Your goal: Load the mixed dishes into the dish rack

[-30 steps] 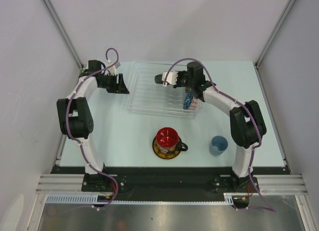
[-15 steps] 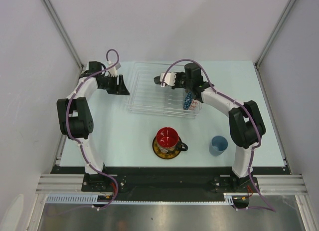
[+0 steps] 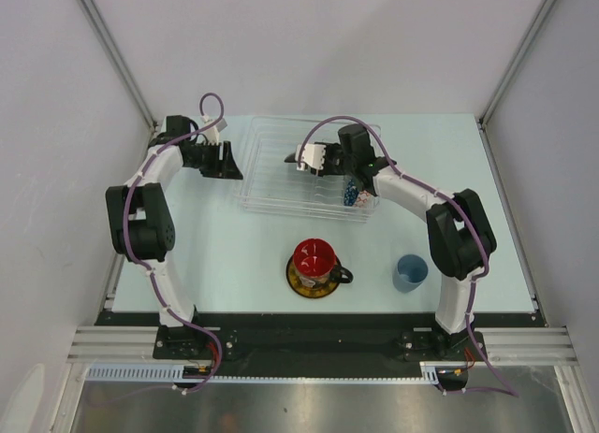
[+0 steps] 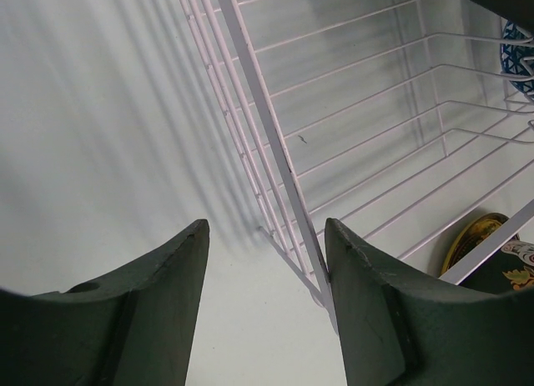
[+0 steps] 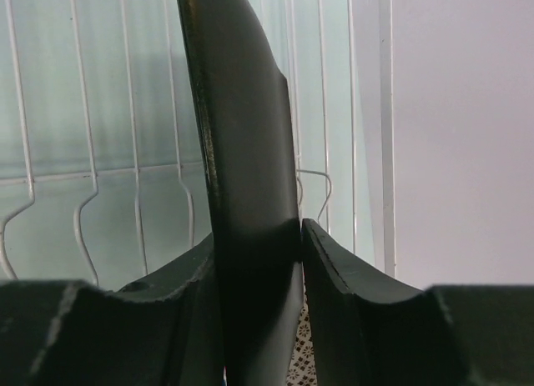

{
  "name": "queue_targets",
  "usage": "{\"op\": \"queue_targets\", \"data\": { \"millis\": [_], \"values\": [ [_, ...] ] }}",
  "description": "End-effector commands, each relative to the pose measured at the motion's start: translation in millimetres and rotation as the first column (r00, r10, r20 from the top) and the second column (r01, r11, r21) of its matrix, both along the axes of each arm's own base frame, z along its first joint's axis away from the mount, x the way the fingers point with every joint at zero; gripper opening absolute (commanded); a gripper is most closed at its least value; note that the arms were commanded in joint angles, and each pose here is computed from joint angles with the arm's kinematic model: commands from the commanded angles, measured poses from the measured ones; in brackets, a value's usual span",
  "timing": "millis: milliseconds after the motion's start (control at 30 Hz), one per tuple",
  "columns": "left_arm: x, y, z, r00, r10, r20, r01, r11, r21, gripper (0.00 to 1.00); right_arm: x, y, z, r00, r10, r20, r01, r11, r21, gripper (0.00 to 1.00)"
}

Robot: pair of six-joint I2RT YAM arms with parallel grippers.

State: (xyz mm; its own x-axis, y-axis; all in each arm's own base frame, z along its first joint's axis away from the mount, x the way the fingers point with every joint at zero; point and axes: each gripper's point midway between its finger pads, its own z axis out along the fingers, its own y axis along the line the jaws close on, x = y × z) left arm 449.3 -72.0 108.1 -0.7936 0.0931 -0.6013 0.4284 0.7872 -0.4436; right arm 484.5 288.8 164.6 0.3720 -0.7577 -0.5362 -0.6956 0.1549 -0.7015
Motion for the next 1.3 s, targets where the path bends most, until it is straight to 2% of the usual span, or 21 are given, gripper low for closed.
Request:
{"op": "queue_targets", "data": {
  "millis": [0, 67, 167, 267, 400, 633, 800, 1100, 1167, 1267],
  "values": [
    [-0.7, 10.7, 17.1, 0.998, 0.000, 0.058, -0.001, 0.999, 0.032, 0.62, -6.4, -2.0, 12.4, 1.000, -0.018, -0.019, 0.018, 0.999, 0.028, 0.41],
    [-0.7, 11.1, 17.3, 0.998, 0.002, 0.056, -0.004, 1.000, 0.029, 0.62, -9.9, -4.4, 11.9, 0.999, -0.018, -0.031, 0.018, 1.000, 0.017, 0.41],
    [-1.5, 11.0, 19.9, 0.998, 0.003, 0.060, -0.005, 1.000, 0.029, 0.62, -15.4, -9.2, 15.0, 0.999, -0.025, -0.044, 0.025, 1.000, 0.004, 0.47],
    [-1.5, 11.2, 23.7, 0.998, 0.004, 0.067, -0.006, 1.000, 0.031, 0.62, -18.5, -13.5, 22.6, 0.998, -0.048, -0.045, 0.048, 0.999, 0.002, 0.60],
    [-2.6, 12.3, 26.1, 0.997, 0.004, 0.071, -0.007, 0.999, 0.036, 0.62, -22.0, -20.5, 32.5, 0.997, -0.066, -0.050, 0.067, 0.998, 0.015, 0.63],
    [-3.9, 11.8, 28.5, 0.997, 0.003, 0.077, -0.006, 0.999, 0.038, 0.61, -33.8, -26.2, 54.1, 0.997, -0.063, -0.035, 0.064, 0.998, 0.017, 0.65],
    [-2.5, 10.4, 30.3, 0.997, 0.004, 0.079, -0.006, 0.999, 0.031, 0.61, -45.8, -35.5, 82.9, 0.997, -0.073, -0.026, 0.075, 0.995, 0.064, 0.66],
    [-0.5, 8.7, 34.6, 0.997, 0.005, 0.080, -0.006, 1.000, 0.019, 0.61, -53.5, -41.4, 99.6, 0.997, -0.075, -0.008, 0.075, 0.994, 0.082, 0.66],
    [-1.0, 9.2, 35.1, 0.997, 0.005, 0.079, -0.007, 1.000, 0.022, 0.61, -53.6, -44.7, 105.8, 0.996, -0.084, -0.001, 0.084, 0.992, 0.096, 0.65],
    [-0.2, 9.9, 34.3, 0.997, 0.024, 0.068, -0.025, 0.999, 0.024, 0.56, -56.2, -52.0, 131.6, 0.992, -0.126, -0.001, 0.124, 0.973, 0.192, 0.66]
  ]
}}
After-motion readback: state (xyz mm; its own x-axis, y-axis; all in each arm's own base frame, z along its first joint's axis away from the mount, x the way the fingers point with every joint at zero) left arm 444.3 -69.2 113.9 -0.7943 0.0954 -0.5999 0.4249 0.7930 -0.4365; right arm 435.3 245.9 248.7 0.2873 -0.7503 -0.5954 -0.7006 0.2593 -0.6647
